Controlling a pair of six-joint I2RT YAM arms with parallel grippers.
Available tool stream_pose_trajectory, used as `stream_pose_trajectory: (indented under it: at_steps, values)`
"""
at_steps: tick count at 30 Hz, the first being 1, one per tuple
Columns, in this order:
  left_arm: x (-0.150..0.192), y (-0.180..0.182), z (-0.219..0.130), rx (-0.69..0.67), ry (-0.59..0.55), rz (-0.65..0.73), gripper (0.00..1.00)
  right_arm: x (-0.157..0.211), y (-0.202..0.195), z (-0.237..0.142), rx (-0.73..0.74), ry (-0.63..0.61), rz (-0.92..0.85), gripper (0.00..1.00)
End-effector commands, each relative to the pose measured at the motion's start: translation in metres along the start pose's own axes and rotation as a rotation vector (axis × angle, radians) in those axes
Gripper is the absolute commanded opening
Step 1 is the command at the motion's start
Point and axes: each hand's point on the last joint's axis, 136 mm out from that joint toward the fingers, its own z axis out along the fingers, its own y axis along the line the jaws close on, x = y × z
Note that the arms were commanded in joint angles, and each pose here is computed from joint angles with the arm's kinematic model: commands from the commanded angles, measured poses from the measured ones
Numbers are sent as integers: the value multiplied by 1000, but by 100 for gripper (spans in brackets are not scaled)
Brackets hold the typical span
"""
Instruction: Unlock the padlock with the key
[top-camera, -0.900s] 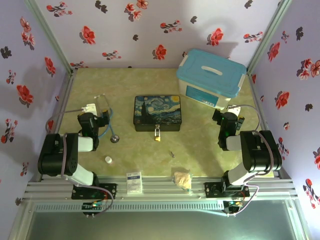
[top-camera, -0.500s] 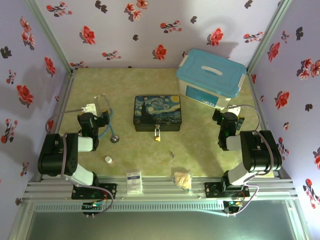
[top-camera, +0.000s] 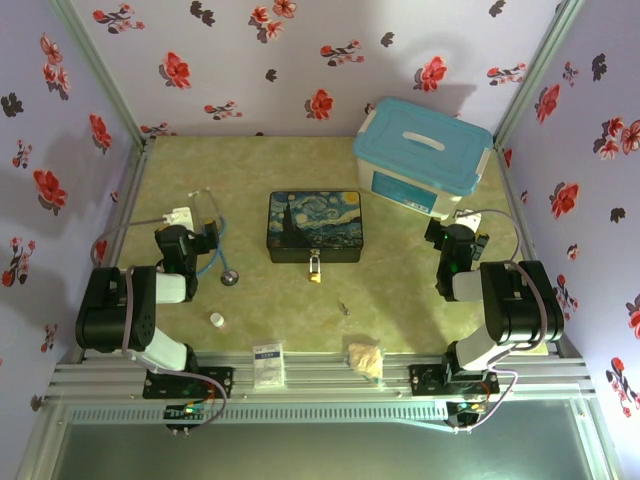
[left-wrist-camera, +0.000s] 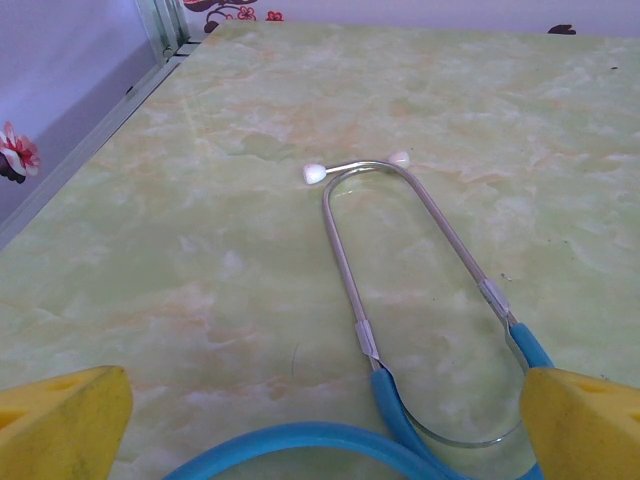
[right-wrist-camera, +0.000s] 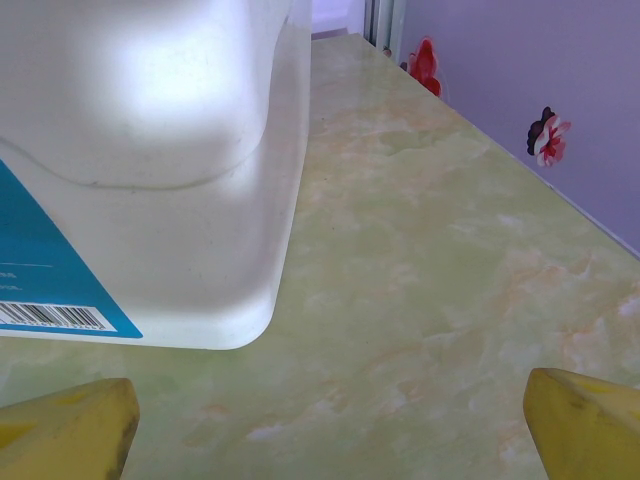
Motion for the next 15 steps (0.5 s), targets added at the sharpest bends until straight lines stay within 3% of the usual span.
stream_pose_trajectory:
  at_steps: [1, 15]
  values:
    - [-15, 1, 4, -1, -43, 16, 100, -12, 2, 3, 10, -38, -7, 99]
    - [-14, -2, 5, 11, -39, 19, 100, -12, 2, 3, 2, -36, -2, 99]
